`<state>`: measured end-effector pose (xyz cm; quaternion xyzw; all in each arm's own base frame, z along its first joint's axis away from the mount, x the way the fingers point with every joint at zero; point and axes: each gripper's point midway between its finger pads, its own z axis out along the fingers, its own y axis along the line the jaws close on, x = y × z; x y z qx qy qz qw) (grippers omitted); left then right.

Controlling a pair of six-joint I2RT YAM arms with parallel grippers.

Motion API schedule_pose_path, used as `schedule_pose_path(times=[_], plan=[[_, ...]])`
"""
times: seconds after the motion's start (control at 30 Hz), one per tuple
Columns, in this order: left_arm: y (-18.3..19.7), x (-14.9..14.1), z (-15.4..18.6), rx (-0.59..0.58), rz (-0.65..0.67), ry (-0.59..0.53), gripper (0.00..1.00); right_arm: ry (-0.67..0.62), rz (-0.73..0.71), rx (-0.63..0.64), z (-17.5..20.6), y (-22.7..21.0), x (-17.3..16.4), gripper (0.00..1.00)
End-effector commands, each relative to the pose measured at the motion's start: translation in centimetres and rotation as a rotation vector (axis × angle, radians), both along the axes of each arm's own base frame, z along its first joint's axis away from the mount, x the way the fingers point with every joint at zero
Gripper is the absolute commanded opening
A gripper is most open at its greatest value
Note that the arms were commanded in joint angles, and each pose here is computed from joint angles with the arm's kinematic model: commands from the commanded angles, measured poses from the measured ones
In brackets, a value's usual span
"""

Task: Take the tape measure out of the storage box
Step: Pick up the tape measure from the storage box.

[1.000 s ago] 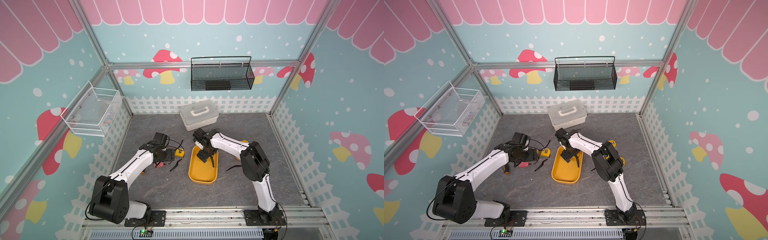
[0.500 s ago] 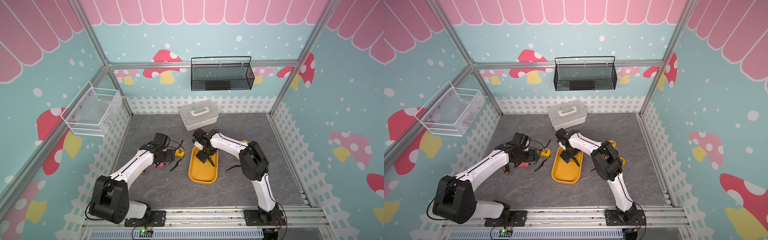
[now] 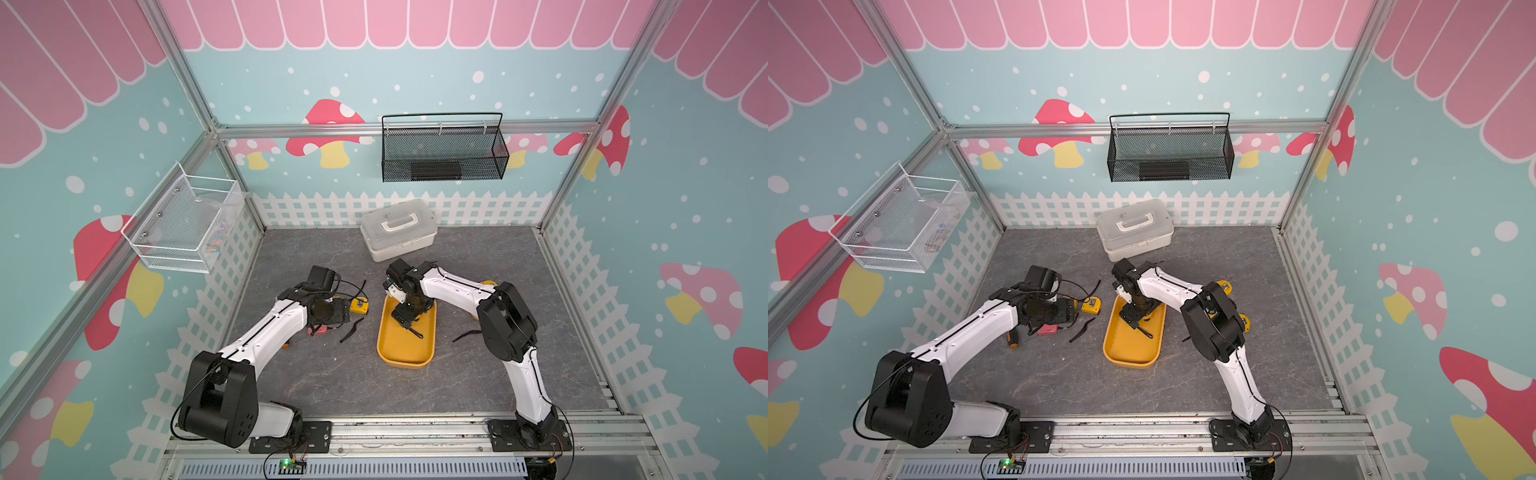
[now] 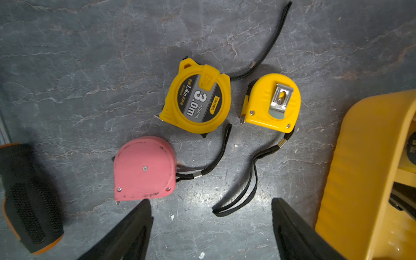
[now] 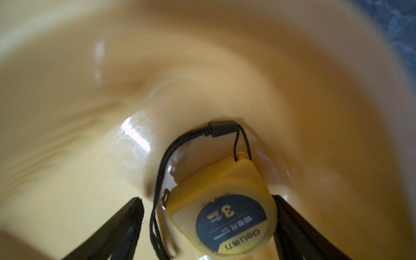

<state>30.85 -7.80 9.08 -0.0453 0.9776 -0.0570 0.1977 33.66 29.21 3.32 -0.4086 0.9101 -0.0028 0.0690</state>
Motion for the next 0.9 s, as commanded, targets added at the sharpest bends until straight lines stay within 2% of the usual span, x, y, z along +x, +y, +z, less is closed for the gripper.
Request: schedule_pose_path(times=[0.0,0.27,0.6,0.87], plan=[[-0.3,-0.1,0.0,-0.015,0.007,-0.005,0.84,-0.02,0.025,0.012,1.0,0.0,0.1,0.89],[-0.3,-0.2,0.2,-0.017,0.007,-0.011,0.84,-0.041,0.076,0.004,1.7,-0.5,0.9,0.89],[-0.3,-0.3,0.3,-0.018,0.01,-0.016,0.84,-0.051,0.21,0.055,3.3,-0.2,1.3,0.89],[-0.3,-0.3,0.4,-0.02,0.009,-0.017,0.84,-0.044,0.279,0.067,2.9,0.0,1.5,0.87]])
